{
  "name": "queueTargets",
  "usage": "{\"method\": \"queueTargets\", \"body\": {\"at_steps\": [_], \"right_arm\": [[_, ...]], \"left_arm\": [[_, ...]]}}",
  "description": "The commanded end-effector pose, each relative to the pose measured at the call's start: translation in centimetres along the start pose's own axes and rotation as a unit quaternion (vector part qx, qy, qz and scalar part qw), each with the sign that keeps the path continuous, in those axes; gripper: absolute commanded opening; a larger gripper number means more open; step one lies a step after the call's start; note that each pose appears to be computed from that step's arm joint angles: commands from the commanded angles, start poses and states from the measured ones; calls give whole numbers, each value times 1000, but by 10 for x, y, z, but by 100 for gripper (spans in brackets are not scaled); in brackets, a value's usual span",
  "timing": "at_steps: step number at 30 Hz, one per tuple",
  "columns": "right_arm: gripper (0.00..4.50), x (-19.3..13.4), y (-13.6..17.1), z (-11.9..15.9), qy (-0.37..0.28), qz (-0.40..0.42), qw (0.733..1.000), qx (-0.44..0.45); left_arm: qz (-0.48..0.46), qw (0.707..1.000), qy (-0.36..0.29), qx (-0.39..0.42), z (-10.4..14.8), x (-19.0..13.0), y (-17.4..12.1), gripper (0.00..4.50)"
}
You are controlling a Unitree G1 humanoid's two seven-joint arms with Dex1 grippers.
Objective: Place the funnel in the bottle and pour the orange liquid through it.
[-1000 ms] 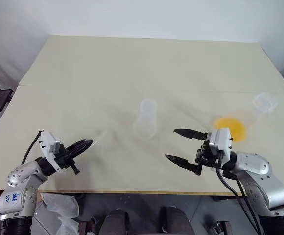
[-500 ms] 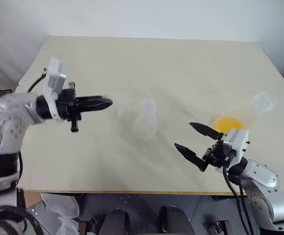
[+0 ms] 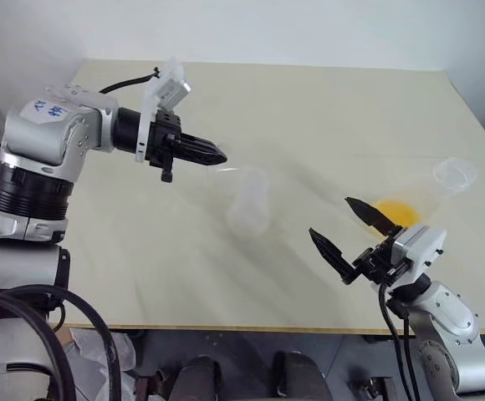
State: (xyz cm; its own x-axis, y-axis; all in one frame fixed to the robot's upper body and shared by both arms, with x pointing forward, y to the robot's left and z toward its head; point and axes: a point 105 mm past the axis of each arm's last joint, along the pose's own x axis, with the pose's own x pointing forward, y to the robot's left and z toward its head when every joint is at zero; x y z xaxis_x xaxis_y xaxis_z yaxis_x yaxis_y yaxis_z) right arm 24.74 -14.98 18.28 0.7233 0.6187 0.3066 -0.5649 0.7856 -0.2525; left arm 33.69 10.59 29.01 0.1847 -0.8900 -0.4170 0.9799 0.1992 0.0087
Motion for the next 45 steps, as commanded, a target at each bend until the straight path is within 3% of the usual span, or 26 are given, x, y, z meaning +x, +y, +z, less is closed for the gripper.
{"method": "queueTargets", "body": {"at_steps": [1,9,19,23,32,34,42,45], "right_arm": [[450,2,7,11,-25,2,1000,-10],[450,4,7,11,-30,-3,999,-11],[450,6,8,13,-32,-7,999,-13],[450,6,8,13,-31,-10,999,-13],[450,8,8,14,-33,-9,999,-14],[450,8,7,15,-34,-10,999,-16],[450,-5,-14,21,-33,-58,997,-27],[450,-18,-25,24,-27,-81,996,-23]], "left_arm": [[-22,1000,2,10,12,0,-9,2],[-23,999,38,12,6,5,-3,2],[-29,999,31,31,15,22,2,2],[-21,999,18,42,16,29,6,89],[-6,997,-19,81,21,34,10,379],[-20,994,-60,92,22,29,8,445],[-9,958,-258,123,0,-13,8,448],[21,955,-264,136,-28,-19,6,448]]}}
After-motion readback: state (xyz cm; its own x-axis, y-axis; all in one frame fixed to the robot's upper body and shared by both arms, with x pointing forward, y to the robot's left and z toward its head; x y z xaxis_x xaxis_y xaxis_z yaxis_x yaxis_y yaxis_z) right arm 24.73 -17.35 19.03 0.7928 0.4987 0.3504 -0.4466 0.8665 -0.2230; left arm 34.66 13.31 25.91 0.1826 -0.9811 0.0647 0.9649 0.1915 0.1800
